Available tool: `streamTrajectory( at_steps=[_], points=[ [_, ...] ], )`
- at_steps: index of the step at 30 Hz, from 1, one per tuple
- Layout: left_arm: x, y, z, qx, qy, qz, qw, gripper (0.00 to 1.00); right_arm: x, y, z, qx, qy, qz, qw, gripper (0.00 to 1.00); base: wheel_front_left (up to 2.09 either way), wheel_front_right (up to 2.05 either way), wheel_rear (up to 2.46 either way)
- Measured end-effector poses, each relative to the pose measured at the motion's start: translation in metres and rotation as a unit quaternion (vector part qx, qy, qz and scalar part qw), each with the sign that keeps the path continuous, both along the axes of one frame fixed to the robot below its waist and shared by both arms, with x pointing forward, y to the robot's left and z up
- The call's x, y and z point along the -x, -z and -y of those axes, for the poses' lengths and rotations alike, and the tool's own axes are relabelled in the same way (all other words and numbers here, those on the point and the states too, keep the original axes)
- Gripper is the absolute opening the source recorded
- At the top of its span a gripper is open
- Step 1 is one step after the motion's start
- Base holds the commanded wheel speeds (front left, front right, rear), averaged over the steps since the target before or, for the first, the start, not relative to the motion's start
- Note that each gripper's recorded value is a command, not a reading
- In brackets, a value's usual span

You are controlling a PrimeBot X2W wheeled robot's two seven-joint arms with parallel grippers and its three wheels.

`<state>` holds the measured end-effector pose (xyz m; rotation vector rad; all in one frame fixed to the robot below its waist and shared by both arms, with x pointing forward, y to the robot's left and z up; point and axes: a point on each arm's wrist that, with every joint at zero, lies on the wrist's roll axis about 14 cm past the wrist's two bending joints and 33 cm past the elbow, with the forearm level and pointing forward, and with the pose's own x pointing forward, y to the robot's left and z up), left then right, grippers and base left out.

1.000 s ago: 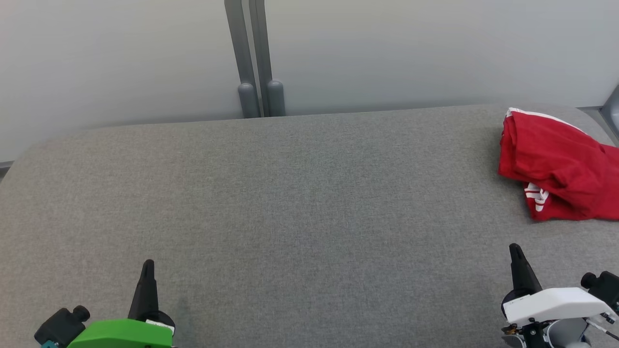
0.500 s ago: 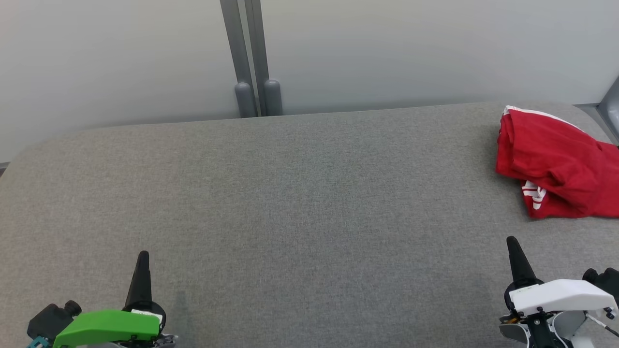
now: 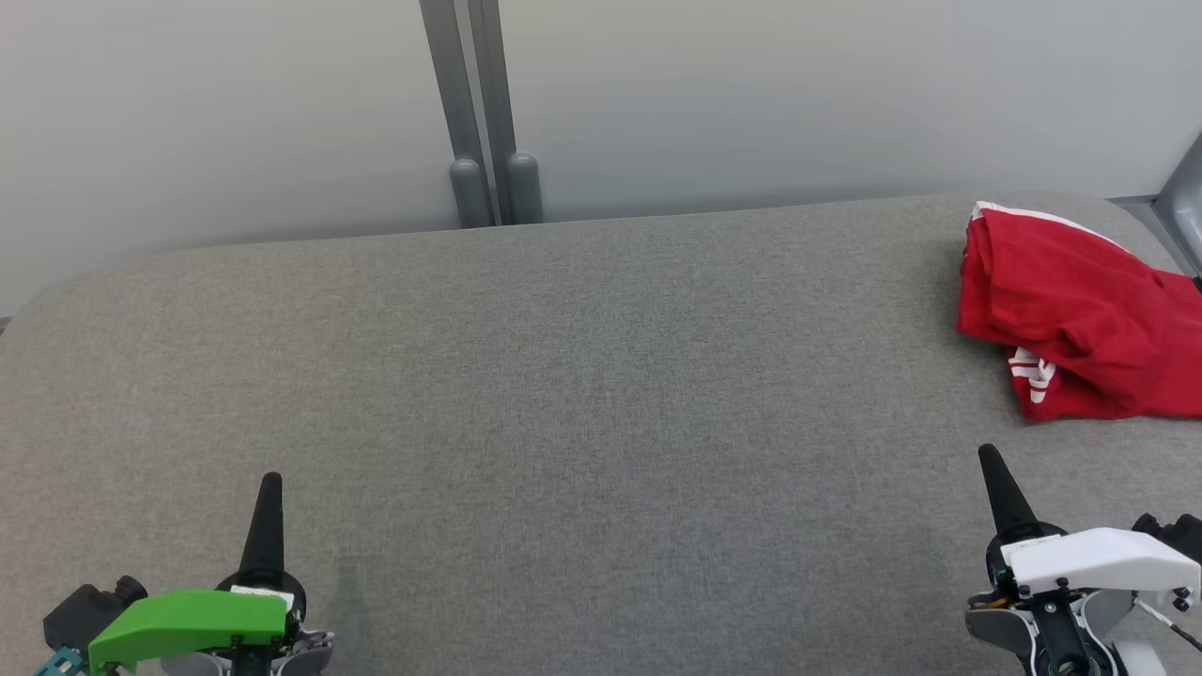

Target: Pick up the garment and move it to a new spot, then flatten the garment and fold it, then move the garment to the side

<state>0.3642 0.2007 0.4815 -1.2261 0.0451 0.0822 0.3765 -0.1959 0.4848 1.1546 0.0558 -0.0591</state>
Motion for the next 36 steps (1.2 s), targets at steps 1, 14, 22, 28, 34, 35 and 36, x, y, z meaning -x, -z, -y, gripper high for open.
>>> streamTrajectory(
  at_steps=[1, 14, 22, 28, 34, 35, 36],
  points=[
    [0.0, 0.0, 0.0, 0.005, 0.001, 0.0, 1.0, 0.0, 0.0, -0.001, 0.0, -0.006, 0.001, 0.001, 1.0, 0.0, 0.0, 0.0, 0.0],
    [-0.008, -0.006, 0.0, 0.06, 0.002, 0.01, 0.998, 0.0, -0.004, -0.006, 0.001, -0.074, 0.001, 0.009, 0.997, 0.0, 0.0, 0.0, 0.0],
    [-0.012, -0.01, 0.0, 0.089, 0.003, 0.016, 0.996, 0.0, -0.006, -0.009, 0.001, -0.109, 0.001, 0.014, 0.994, 0.0, 0.0, 0.0, 0.0],
    [-0.014, -0.012, 0.001, 0.109, 0.006, 0.019, 0.994, 0.0, -0.007, -0.011, 0.002, -0.134, 0.001, 0.019, 0.991, 0.0, 0.0, 0.0, 0.0],
    [-0.017, -0.015, 0.001, 0.13, 0.007, 0.025, 0.991, 0.0, -0.009, -0.014, 0.002, -0.156, 0.001, 0.024, 0.987, 0.0, 0.0, 0.0, 0.0],
    [-0.017, -0.016, 0.001, 0.134, 0.007, 0.025, 0.991, 0.0, -0.009, -0.014, 0.002, -0.161, 0.001, 0.024, 0.987, 0.0, 0.0, 0.0, 0.0],
    [-0.018, -0.016, 0.001, 0.136, 0.008, 0.026, 0.99, 0.0, -0.009, -0.015, 0.002, -0.164, 0.0, 0.024, 0.986, 0.0, 0.0, 0.0, 0.0]
  ],
)
